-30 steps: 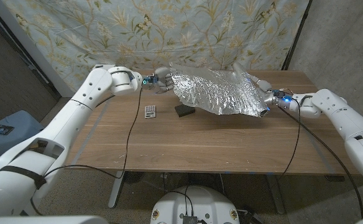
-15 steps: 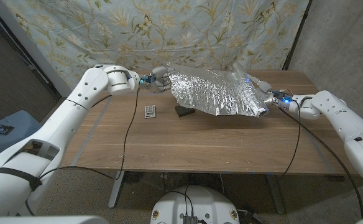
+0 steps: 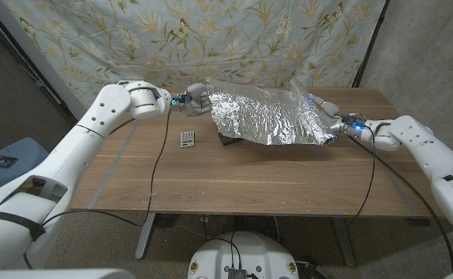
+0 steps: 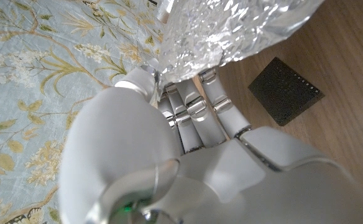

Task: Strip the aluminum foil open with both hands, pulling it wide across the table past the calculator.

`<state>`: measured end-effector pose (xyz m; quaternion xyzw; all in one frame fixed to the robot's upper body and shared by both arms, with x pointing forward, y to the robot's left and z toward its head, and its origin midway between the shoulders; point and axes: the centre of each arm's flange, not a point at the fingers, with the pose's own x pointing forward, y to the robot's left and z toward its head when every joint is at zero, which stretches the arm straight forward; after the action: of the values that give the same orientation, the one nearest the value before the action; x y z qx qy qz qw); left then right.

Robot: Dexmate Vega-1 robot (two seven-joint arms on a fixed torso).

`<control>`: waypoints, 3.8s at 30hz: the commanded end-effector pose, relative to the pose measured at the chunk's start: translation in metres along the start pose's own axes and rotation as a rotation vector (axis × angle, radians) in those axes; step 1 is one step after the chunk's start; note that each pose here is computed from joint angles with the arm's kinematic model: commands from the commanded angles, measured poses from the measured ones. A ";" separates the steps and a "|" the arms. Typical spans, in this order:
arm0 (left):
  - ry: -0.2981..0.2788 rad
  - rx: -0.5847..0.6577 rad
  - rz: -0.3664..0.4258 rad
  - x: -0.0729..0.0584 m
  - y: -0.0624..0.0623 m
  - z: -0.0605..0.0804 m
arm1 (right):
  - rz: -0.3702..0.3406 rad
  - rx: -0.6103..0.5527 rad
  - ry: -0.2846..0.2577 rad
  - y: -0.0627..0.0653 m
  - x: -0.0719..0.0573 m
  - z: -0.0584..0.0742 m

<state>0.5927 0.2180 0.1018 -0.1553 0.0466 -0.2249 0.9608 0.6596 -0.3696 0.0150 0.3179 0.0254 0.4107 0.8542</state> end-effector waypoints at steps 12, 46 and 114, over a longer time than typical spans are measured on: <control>-0.008 0.020 0.015 -0.015 0.000 0.002 | 0.006 -0.012 -0.037 -0.006 -0.011 0.002; -0.001 0.044 0.042 -0.036 0.003 0.003 | 0.011 -0.011 -0.062 -0.010 -0.018 -0.005; -0.092 0.034 0.106 -0.088 0.052 -0.003 | 0.004 -0.027 -0.045 -0.010 -0.006 -0.016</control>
<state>0.5444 0.2914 0.0931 -0.1440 0.0093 -0.1768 0.9736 0.6569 -0.3751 -0.0010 0.3213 -0.0077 0.4029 0.8570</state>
